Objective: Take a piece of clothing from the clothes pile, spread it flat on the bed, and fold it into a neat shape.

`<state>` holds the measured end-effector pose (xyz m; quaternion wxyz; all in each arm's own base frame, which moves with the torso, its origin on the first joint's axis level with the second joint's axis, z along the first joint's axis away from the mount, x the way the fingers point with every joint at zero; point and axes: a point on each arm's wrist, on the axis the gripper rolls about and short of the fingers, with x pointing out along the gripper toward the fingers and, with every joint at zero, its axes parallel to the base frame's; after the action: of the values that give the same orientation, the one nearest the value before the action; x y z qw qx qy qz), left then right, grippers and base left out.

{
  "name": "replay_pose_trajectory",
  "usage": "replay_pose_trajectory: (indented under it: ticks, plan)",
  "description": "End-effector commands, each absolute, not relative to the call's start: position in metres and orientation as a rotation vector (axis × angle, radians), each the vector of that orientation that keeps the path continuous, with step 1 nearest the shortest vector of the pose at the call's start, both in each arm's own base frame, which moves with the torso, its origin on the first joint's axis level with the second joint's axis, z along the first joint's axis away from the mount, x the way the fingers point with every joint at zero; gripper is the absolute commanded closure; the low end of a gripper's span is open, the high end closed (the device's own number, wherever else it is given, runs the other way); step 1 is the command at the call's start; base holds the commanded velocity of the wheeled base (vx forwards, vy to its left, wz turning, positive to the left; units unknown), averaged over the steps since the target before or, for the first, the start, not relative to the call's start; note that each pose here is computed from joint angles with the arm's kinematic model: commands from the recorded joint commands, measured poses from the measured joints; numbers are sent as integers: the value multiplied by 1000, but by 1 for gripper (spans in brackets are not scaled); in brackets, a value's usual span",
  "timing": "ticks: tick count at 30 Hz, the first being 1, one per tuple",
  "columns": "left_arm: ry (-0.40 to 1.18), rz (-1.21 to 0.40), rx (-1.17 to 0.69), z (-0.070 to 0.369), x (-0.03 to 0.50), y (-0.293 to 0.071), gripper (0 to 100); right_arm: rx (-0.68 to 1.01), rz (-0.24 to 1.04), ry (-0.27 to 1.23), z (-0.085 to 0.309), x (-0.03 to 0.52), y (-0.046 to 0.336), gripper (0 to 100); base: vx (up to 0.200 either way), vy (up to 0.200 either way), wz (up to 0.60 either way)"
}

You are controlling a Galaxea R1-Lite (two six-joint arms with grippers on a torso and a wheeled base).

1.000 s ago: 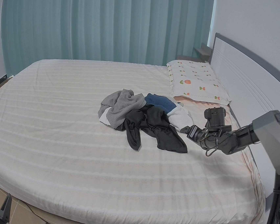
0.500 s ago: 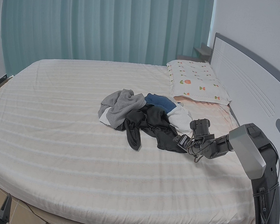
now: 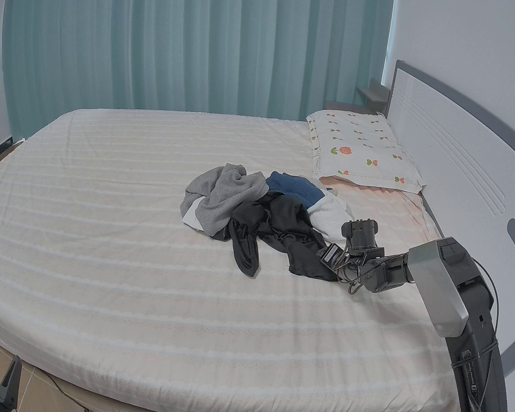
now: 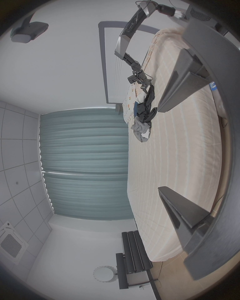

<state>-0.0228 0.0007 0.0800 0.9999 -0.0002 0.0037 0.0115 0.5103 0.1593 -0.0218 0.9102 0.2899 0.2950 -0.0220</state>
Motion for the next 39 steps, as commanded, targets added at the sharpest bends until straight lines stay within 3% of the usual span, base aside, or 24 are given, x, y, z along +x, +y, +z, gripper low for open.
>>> replay_pose_trajectory:
  ticks: [1, 11, 13, 23, 25, 27, 30, 39]
  plan:
    - [8, 23, 0, 75, -23, 1, 0, 595, -46, 616, -28, 510, 162, 100, 0, 0, 0]
    - [6, 23, 2, 75, -23, 1, 0, 679, -33, 666, 9, 479, 159, 100, 0, 0, 0]
    - [6, 18, 2, 75, -23, 1, 0, 739, 75, 689, 43, 444, 148, 100, 0, 0, 0]
    - [8, 18, -9, 75, -23, 1, 0, 795, 310, 632, 91, 349, 126, 100, 0, 0, 0]
    - [-192, 10, -89, 118, -34, 1, 0, 805, 394, 602, 107, 314, 118, 100, 0, 0, 0]
    - [-267, -16, -158, 152, -41, 1, 0, 810, 431, 585, 114, 303, 115, 100, 0, 0, 0]
    - [-169, -8, -136, 180, -28, 1, 0, 834, 503, 532, 132, 281, 108, 100, 0, 0, 0]
    - [199, -183, -96, 166, 30, -5, 0, 863, 609, 411, 171, 234, 98, 100, 0, 0, 0]
